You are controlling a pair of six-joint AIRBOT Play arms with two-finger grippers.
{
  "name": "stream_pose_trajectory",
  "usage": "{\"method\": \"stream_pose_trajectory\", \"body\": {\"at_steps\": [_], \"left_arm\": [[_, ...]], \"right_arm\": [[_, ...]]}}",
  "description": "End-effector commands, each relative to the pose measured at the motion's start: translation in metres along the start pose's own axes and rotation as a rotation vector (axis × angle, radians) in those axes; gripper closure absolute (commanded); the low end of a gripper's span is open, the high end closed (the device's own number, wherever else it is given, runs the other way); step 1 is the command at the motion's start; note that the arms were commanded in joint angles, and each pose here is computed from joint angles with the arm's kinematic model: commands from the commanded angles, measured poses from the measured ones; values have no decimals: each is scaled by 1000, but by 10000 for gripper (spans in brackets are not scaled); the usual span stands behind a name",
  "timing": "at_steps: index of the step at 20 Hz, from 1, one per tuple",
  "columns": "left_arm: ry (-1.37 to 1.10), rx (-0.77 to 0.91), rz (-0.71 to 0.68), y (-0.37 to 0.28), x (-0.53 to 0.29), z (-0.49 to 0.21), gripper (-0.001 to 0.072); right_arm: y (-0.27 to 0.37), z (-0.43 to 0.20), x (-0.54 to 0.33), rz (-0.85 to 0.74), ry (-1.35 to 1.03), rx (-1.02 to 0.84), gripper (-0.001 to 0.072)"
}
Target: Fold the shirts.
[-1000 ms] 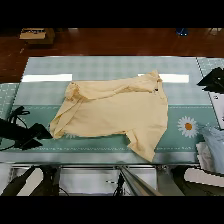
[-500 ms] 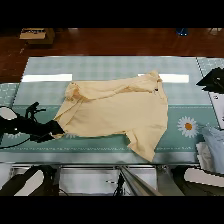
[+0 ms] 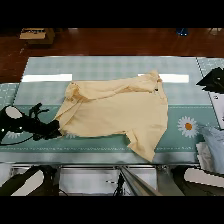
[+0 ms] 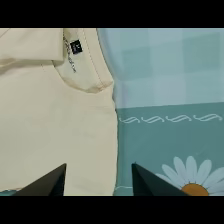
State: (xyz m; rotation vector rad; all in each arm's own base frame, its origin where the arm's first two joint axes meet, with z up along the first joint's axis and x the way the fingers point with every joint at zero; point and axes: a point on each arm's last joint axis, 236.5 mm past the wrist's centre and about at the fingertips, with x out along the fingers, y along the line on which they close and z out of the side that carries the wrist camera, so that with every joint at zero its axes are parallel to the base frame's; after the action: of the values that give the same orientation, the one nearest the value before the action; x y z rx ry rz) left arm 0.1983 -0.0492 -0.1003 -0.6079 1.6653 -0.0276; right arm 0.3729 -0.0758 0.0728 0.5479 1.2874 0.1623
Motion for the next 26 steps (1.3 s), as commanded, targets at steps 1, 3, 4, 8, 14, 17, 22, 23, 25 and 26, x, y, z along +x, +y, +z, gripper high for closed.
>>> {"method": "stream_pose_trajectory", "body": {"at_steps": [1,3,4,8,14,17,22,23,25,26], "left_arm": [[30,45,-1,0,0,-7,687],[39,93,-5,-2,-4,-12,687],[20,112,-7,-4,-8,-12,687],[-63,120,-3,-2,-26,-7,688],[-91,136,8,5,-36,-7,688],[-105,144,9,5,-36,-3,688],[-104,148,9,5,-36,-4,687],[-104,148,9,5,-36,-4,688],[-105,151,9,5,-36,-3,688],[-105,159,8,5,-36,-3,687]], "right_arm": [[-5,-4,-4,-33,2,-5,229],[-14,-14,-2,-58,28,5,229],[-17,-25,5,-50,55,22,230],[-15,-88,44,20,177,76,228],[-13,-168,84,69,288,140,227],[-18,-178,105,73,246,168,228],[-6,-168,135,123,150,182,229],[-8,-169,139,101,147,170,229],[-14,-162,141,74,117,192,229],[-16,-161,142,66,111,211,229]]}}
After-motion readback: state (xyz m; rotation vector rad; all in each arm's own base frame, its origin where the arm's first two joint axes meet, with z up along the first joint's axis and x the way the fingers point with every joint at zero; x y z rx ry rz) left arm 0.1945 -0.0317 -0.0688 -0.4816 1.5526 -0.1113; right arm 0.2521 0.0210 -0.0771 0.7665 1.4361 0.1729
